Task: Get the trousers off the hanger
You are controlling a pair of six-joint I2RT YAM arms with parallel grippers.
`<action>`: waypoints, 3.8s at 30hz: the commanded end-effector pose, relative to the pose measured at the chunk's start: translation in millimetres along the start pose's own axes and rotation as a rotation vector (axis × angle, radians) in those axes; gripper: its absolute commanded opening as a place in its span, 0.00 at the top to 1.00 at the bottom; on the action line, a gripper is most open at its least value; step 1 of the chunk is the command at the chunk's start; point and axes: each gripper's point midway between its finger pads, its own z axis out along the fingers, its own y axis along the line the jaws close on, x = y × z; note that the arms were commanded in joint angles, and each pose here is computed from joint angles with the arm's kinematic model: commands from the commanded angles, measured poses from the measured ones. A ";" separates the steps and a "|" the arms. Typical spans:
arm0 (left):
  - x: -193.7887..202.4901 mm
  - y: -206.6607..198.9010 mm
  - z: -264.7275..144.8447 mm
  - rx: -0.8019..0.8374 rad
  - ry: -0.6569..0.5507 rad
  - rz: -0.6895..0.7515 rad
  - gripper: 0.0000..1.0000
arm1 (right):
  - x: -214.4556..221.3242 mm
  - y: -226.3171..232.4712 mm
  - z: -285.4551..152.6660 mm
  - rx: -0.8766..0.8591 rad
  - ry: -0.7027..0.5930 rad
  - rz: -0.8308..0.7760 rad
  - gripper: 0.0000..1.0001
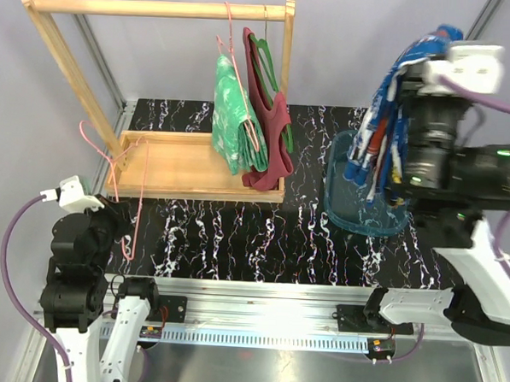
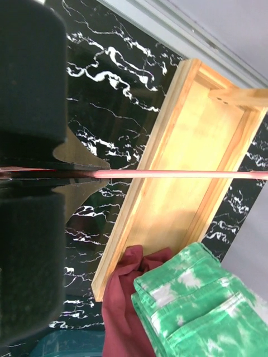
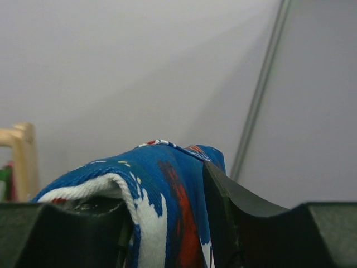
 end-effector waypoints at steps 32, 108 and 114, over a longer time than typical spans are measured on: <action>1.7 -33.5 10.2 0.198 -0.005 0.054 1.00 | 359.7 -60.1 -66.4 0.481 0.632 -0.585 1.00; -124.7 -89.7 24.5 0.207 -0.111 0.414 1.00 | 434.9 15.2 -34.5 -0.048 1.106 0.461 0.01; -152.7 -102.6 26.7 0.212 -0.202 0.411 1.00 | 358.3 33.2 -68.8 -0.238 0.969 0.543 0.01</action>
